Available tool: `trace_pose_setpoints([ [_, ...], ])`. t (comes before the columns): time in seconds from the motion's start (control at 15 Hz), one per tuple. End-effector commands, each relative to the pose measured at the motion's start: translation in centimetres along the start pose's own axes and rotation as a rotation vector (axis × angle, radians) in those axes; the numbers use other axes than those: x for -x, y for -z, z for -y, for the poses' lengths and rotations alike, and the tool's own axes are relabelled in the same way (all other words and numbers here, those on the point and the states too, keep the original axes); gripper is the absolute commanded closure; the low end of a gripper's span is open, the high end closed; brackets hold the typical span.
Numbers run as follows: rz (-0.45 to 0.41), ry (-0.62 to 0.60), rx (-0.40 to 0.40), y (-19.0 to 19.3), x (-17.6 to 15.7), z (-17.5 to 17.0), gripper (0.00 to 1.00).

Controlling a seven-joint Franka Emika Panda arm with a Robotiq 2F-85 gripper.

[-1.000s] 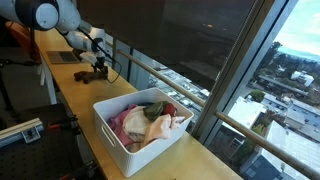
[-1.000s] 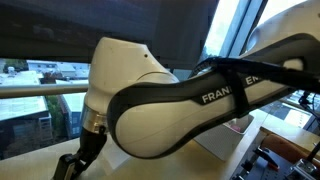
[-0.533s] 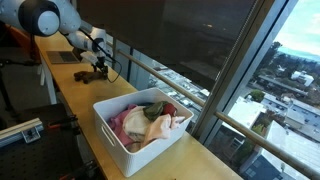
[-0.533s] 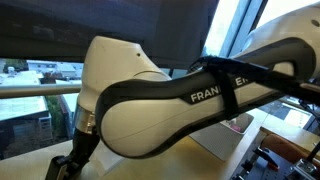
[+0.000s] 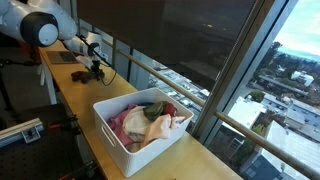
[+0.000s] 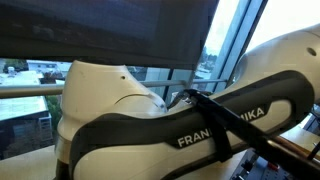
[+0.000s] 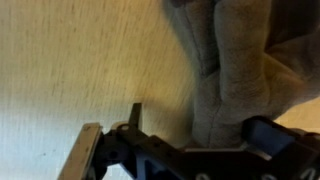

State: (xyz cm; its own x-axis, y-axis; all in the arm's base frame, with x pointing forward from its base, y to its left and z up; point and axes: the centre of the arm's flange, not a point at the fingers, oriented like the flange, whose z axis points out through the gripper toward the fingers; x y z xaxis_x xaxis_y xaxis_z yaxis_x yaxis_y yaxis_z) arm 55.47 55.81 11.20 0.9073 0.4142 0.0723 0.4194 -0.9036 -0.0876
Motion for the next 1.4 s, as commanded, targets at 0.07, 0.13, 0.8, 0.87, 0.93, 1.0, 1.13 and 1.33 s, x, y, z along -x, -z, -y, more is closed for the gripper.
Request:
trace_pose_setpoints([
  [0.07,0.026,0.003,-0.017,-1.0,-1.9,0.2,0.32],
  [0.13,0.025,0.000,-0.016,-0.9,-2.0,-0.1,0.42],
  [0.8,0.020,-0.045,0.006,1.6,-1.9,-3.9,1.00],
  [0.87,0.013,-0.055,0.020,2.4,-1.6,-5.1,1.00],
  [0.93,0.004,-0.070,0.036,3.5,-1.2,-6.9,1.00],
  [1.0,-0.003,-0.084,0.052,4.5,-1.0,-8.6,1.00],
  [1.13,-0.026,-0.123,0.093,7.1,-0.6,-12.5,1.00],
  [1.33,-0.078,-0.185,0.162,11.1,-0.7,-17.2,1.00],
])
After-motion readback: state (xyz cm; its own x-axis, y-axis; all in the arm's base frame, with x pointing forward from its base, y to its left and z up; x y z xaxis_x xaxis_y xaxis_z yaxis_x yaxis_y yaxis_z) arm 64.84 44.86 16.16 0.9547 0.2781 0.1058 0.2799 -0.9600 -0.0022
